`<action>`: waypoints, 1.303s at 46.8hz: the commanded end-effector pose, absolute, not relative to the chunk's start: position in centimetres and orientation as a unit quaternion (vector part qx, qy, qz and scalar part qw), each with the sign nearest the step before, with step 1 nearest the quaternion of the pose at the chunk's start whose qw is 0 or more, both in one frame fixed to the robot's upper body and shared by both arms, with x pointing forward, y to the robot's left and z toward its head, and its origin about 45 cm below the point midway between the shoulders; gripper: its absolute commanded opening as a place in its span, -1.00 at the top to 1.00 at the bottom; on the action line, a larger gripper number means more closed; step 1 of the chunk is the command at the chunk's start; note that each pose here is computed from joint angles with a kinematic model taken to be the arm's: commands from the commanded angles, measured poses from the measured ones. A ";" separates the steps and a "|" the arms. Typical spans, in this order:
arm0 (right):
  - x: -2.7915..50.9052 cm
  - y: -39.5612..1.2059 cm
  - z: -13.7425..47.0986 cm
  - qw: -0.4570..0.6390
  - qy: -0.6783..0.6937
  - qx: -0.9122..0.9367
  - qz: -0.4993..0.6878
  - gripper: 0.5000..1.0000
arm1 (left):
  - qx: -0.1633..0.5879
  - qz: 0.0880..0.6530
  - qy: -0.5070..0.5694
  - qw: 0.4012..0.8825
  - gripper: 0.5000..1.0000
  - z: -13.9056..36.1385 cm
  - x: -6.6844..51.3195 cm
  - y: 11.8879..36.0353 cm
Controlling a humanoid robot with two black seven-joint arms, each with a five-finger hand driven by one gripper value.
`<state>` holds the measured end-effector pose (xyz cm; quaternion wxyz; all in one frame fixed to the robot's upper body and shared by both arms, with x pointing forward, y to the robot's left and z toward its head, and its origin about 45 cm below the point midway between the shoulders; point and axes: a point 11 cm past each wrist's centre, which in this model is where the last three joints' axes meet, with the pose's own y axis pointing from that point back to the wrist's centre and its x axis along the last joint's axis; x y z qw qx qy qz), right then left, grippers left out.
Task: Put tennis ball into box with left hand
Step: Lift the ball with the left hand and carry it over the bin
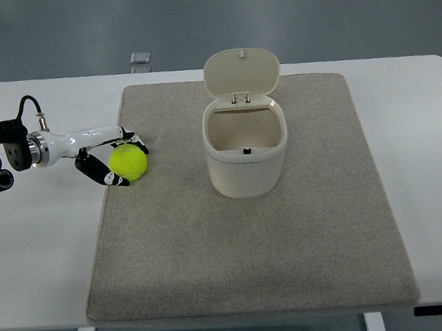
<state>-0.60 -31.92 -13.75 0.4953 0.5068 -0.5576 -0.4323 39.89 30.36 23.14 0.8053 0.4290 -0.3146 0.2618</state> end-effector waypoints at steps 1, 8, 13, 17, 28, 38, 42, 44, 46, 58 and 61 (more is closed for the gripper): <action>-0.6 -31.9 -13.8 0.495 -0.557 0.507 -0.433 -0.75 | 0.431 0.261 -0.313 0.805 0.15 23.0 39.8 30.5; -0.6 -32.0 -13.7 0.496 -0.558 0.506 -0.432 -0.75 | 0.431 0.262 -0.313 0.805 0.98 23.0 39.8 30.5; -0.6 -31.9 -13.8 0.495 -0.557 0.507 -0.433 -0.75 | 0.425 0.270 -0.311 0.806 1.00 23.4 40.1 30.4; -0.6 -32.0 -13.7 0.496 -0.558 0.506 -0.432 -0.75 | 0.422 0.276 -0.314 0.805 1.00 23.9 40.4 30.3; -0.6 -31.9 -13.8 0.495 -0.557 0.507 -0.433 -0.75 | 0.402 0.306 -0.298 0.810 1.00 24.9 41.2 30.1; -0.6 -31.9 -13.8 0.495 -0.557 0.507 -0.433 -0.75 | 0.253 0.450 -0.232 0.825 1.00 31.6 45.4 29.0; -0.6 -32.0 -13.7 0.496 -0.558 0.506 -0.432 -0.75 | 0.156 0.508 -0.185 0.826 1.00 35.3 47.5 28.8; -0.6 -32.0 -13.7 0.496 -0.558 0.506 -0.432 -0.75 | 0.108 0.523 -0.158 0.831 1.00 37.0 48.2 28.5; -0.6 -31.9 -13.8 0.495 -0.557 0.507 -0.433 -0.75 | 0.065 0.529 -0.134 0.835 1.00 38.3 48.6 27.9; -0.6 -31.9 -13.8 0.495 -0.557 0.507 -0.433 -0.75 | -0.080 0.484 -0.099 0.866 1.00 44.4 48.5 22.4; -0.6 -31.9 -13.7 0.495 -0.558 0.507 -0.432 -0.75 | -0.087 0.451 -0.103 0.882 1.00 45.2 47.7 20.6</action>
